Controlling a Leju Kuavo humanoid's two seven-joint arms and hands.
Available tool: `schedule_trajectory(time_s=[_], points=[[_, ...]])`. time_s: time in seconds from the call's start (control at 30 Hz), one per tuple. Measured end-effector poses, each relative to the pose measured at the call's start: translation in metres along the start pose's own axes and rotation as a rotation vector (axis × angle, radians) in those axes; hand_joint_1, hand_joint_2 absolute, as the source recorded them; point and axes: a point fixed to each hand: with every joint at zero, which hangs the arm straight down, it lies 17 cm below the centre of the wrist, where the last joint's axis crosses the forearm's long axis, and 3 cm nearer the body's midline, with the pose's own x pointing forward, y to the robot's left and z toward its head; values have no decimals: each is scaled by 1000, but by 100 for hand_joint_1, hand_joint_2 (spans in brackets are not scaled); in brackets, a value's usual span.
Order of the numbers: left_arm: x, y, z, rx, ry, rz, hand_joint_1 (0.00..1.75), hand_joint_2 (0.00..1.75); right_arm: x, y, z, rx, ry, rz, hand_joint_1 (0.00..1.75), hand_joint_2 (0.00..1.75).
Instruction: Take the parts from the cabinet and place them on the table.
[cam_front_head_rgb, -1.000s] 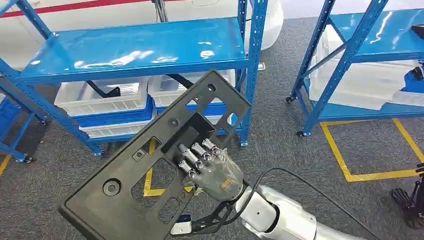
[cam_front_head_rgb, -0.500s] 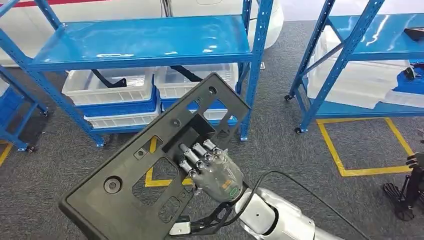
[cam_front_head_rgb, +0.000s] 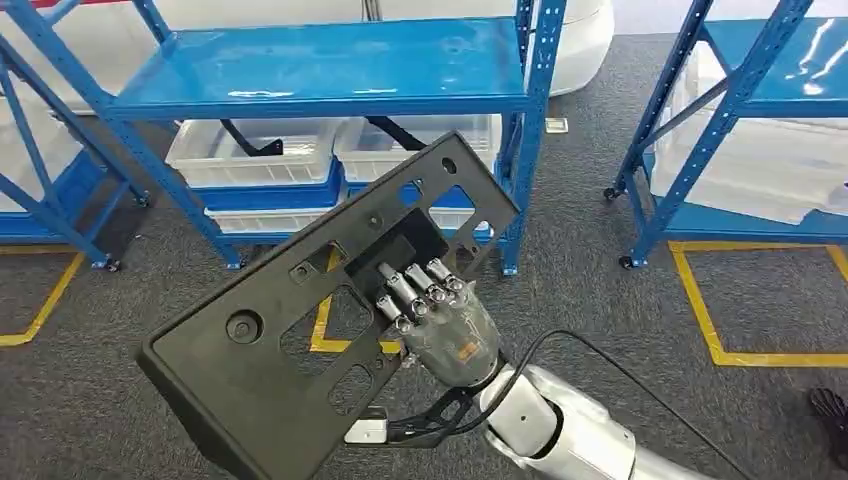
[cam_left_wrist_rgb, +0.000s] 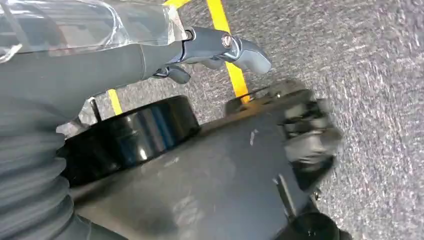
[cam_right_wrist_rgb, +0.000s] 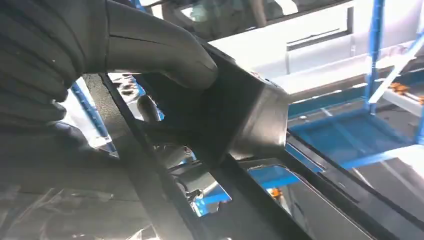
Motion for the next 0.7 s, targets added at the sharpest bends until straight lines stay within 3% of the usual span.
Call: schedule_trajectory(time_s=[0.7], points=[[4, 0, -1, -18, -4, -59, 0, 175, -19, -4, 1, -17, 28, 31, 175, 175]])
